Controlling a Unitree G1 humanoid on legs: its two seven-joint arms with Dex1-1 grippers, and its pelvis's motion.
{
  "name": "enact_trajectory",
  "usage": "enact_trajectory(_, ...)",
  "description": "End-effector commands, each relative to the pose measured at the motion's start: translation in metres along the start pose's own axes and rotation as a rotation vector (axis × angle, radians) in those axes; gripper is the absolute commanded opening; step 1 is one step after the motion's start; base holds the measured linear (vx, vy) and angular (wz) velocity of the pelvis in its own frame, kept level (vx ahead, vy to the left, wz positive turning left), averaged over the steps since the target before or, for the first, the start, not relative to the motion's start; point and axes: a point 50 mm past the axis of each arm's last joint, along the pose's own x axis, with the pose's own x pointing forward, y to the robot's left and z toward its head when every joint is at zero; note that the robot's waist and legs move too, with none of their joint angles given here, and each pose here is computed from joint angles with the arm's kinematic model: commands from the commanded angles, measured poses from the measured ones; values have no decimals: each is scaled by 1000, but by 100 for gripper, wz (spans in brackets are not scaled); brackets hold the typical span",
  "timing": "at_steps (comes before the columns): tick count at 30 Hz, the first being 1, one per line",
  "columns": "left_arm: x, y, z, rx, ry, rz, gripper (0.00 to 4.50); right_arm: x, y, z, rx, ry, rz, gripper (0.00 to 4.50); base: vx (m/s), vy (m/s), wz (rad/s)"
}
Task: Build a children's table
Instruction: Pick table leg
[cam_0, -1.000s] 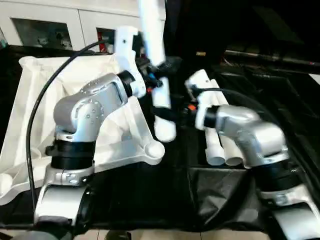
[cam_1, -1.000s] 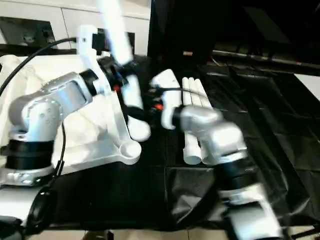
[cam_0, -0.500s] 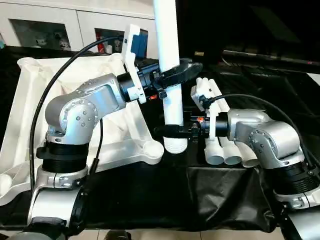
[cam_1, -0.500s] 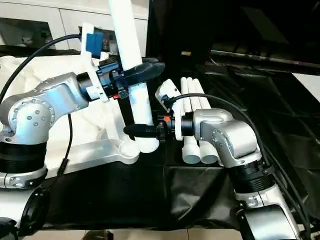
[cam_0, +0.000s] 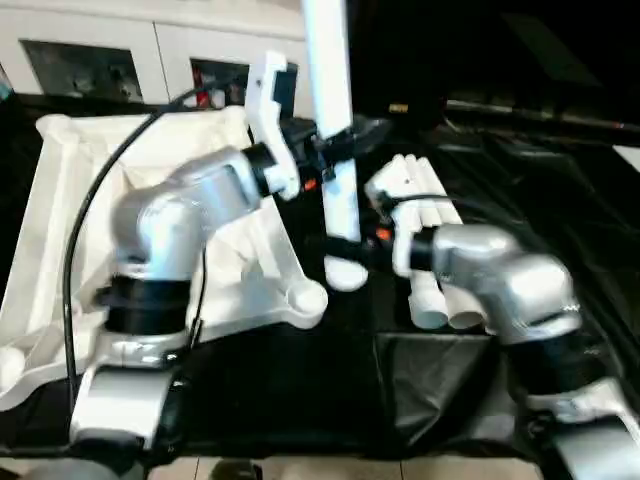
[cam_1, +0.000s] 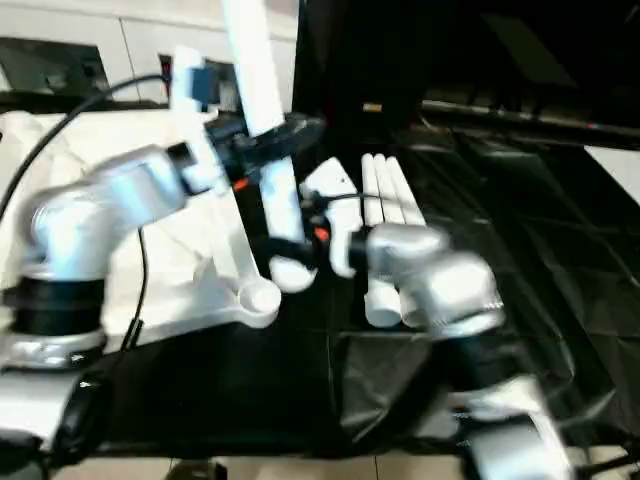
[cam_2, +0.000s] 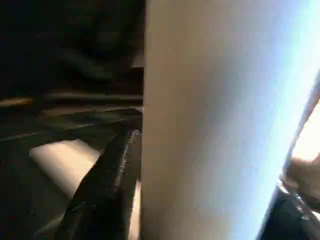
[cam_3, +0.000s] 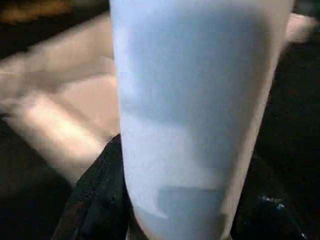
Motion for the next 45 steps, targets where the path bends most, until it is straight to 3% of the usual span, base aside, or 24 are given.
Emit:
enact_trajectory(1, 5, 11, -1, -19, -10, 160, 294, 5, -2, 15, -55, -57, -84, 196, 0, 0, 0)
enact_trajectory(8, 7, 15, -1, -79, -64, 284, 294, 17, -3, 17, -43, -87, -202, 195, 0, 0, 0)
enact_trajectory(16, 5, 14, 2, -113, -101, 293, 216, 22, -5, 17, -27, -105, -251, 195, 0, 0, 0)
enact_trajectory(18, 4, 14, 3, -111, -104, 288, 203, 22, -5, 18, -16, -116, -247, 251, 0, 0, 0)
enact_trajectory(21, 3, 8, 5, -75, -95, 233, 186, 20, -4, 23, 22, -160, -178, 274, 0, 0, 0)
enact_trajectory(26, 3, -5, 7, -1, -55, 115, 182, 7, 1, 27, 0, -124, 3, 314, 0, 0, 0)
enact_trajectory(34, 3, -22, 12, 89, -9, -62, 182, -31, -16, 33, 40, -51, 189, 316, 0, 0, 0)
enact_trajectory(45, 3, -25, 11, 96, 10, -101, 182, -41, -16, 34, 42, -9, 280, 316, 0, 0, 0)
